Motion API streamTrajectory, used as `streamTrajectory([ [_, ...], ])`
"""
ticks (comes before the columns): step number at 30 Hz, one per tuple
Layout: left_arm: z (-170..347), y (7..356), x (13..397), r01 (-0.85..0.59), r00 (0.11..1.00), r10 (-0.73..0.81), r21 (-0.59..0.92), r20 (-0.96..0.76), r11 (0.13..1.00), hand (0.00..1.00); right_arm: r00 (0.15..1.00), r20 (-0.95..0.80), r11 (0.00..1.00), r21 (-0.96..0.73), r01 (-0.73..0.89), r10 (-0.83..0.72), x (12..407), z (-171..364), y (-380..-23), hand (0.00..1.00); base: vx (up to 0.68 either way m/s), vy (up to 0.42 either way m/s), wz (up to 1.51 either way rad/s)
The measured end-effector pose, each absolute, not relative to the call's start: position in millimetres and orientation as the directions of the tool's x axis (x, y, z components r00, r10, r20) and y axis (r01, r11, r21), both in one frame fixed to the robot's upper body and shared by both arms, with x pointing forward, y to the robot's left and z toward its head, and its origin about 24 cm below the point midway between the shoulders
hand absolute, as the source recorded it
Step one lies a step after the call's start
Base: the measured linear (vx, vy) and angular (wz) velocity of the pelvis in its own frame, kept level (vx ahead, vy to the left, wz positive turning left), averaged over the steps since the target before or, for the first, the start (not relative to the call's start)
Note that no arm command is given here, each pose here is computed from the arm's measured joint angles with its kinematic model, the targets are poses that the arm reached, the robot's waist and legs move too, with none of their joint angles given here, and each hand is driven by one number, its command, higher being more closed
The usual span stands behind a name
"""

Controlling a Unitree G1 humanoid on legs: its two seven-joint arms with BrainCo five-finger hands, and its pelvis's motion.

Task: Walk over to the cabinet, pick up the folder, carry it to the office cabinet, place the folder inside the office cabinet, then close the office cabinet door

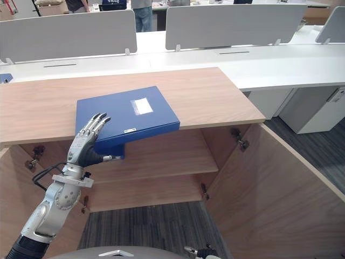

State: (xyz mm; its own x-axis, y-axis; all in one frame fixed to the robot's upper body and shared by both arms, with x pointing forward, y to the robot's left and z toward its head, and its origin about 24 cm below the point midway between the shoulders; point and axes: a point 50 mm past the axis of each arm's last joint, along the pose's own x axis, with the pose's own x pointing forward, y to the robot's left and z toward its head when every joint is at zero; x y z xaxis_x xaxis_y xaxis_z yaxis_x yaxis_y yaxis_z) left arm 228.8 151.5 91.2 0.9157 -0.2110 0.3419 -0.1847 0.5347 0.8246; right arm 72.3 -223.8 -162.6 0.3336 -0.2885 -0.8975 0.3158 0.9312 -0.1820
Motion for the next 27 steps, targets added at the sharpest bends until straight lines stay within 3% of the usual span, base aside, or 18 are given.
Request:
streamTrajectory([
  [15,84,159,233,-0.252,0.929,-0.139,0.862,0.343,0.440,0.00,0.332,-0.900,0.932,-0.176,0.317,-0.283,72,-163,-222,0.00,0.00,-0.002,0.00],
  [16,84,160,234,-0.258,0.930,-0.134,0.867,0.342,0.426,1.00,0.332,-0.900,0.932,-0.176,0.317,-0.282,72,-163,-221,0.00,0.00,0.000,0.00],
  [27,89,169,243,-0.347,0.915,-0.087,0.877,0.395,0.332,1.00,0.332,-0.900,0.932,-0.173,0.319,-0.281,72,-163,-221,0.00,0.00,0.000,0.00],
])
